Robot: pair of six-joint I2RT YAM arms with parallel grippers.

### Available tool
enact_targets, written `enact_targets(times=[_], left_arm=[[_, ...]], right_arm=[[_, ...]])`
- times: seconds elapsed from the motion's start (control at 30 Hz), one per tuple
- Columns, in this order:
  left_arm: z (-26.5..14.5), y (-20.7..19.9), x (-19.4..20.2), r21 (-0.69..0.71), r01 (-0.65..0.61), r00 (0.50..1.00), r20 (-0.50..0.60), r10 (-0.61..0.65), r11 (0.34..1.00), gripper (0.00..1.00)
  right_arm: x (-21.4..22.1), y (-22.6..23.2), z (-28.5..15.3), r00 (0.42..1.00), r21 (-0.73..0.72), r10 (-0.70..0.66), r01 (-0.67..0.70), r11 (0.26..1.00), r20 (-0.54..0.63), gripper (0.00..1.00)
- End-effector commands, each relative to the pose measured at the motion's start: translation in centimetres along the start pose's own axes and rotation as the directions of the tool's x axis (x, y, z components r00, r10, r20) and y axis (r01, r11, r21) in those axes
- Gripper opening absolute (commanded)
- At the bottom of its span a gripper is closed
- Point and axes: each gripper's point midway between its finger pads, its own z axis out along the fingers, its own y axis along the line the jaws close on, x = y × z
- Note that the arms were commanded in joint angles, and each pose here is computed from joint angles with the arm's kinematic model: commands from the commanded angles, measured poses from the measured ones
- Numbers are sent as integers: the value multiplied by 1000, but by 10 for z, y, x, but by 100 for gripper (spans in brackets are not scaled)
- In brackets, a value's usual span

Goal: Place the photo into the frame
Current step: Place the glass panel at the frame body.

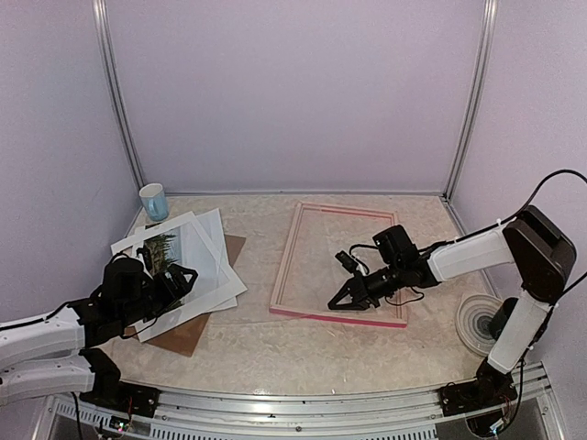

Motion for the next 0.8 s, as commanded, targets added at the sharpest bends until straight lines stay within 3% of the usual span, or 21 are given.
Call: enact_targets(times=[0.0, 0.5, 0.77], left_arm=[[-1, -15, -5, 45, -15, 1000, 8, 15, 999, 99], [3, -17, -1, 53, -12, 1000, -1, 12, 999, 99], [7, -19, 2, 58, -12, 1000, -7, 12, 998, 99]], right_arm=[[-1, 0, -10, 999, -10, -20, 20, 1000, 25, 0], [8, -26, -26, 997, 29, 44, -46, 999, 70, 0], [9, -31, -33, 995, 78, 46, -53, 996, 89, 22]])
